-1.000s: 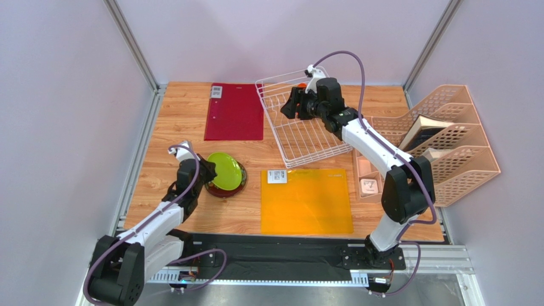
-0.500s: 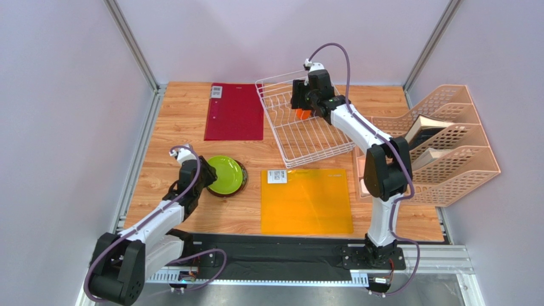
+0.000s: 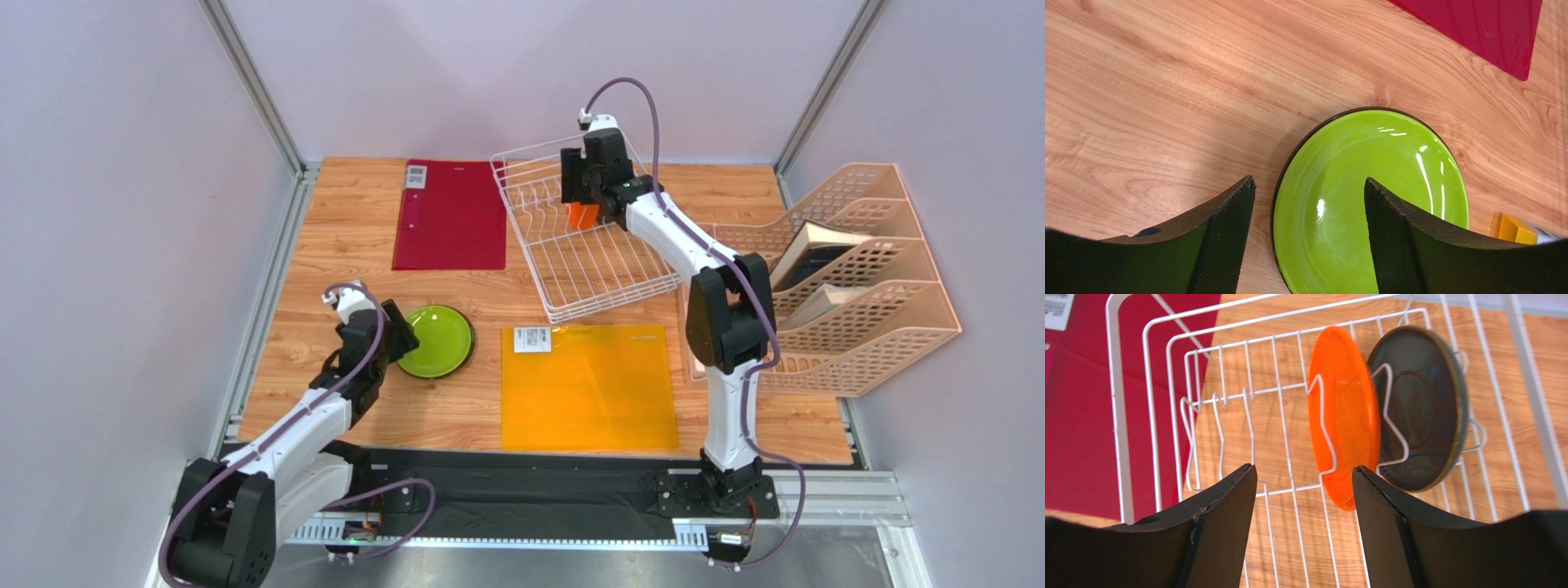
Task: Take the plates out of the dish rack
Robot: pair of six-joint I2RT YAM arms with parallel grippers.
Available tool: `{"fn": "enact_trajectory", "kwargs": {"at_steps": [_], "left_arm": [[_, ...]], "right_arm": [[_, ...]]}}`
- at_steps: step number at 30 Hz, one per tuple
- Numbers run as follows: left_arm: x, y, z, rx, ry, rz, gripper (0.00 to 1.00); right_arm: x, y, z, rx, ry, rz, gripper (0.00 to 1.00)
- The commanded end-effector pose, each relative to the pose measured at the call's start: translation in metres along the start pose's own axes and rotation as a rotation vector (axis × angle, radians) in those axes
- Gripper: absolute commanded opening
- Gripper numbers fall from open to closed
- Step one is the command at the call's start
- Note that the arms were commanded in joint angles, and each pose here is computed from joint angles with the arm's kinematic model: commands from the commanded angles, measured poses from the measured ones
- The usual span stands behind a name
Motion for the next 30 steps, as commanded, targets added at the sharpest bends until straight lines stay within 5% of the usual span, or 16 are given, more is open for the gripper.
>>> {"fn": "enact_trajectory", "kwargs": {"at_steps": [1,10,16,22,26,30], "left_arm": [[0.02,-0.004,-0.003,0.005,0.009,-0.064,0.72],[0.035,-0.012,-0.018,-0.092,-0.001,-0.11,0.72],[0.043,-0.019,-0.031,-0.183,-0.006,-0.138,0.72],[0.045,-0.019,-0.034,-0.203,-0.01,-0.154,0.72],[0.042,-0.017,-0.033,-0.202,-0.012,-0.151,0.72],[0.038,-0.013,-0.033,-0.195,-0.011,-0.133,0.72]], "right_arm": [[0.029,-0.003,-0.016,-0.103,-0.043,-0.088,0.64],[0.019,0.017,-0.041,-0.184,-0.054,-0.057,0.63],[0.007,0.034,-0.044,-0.143,-0.061,-0.019,0.54],[0.001,0.042,-0.032,-0.042,-0.077,-0.007,0.31],[0.003,0.04,-0.027,-0.012,-0.076,-0.016,0.0],[0.001,0.032,-0.025,-0.048,-0.066,-0.029,0.0]]}}
Point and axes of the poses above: each gripper's point midway between its finger pads, its own y axis out along the fingers, its own z axis along the line the jaws close on, x = y × z, the point moved 4 cm from there along -y, back along the fingers, and after that the axes turned 3 degrees about y, right-handed, at the moved point
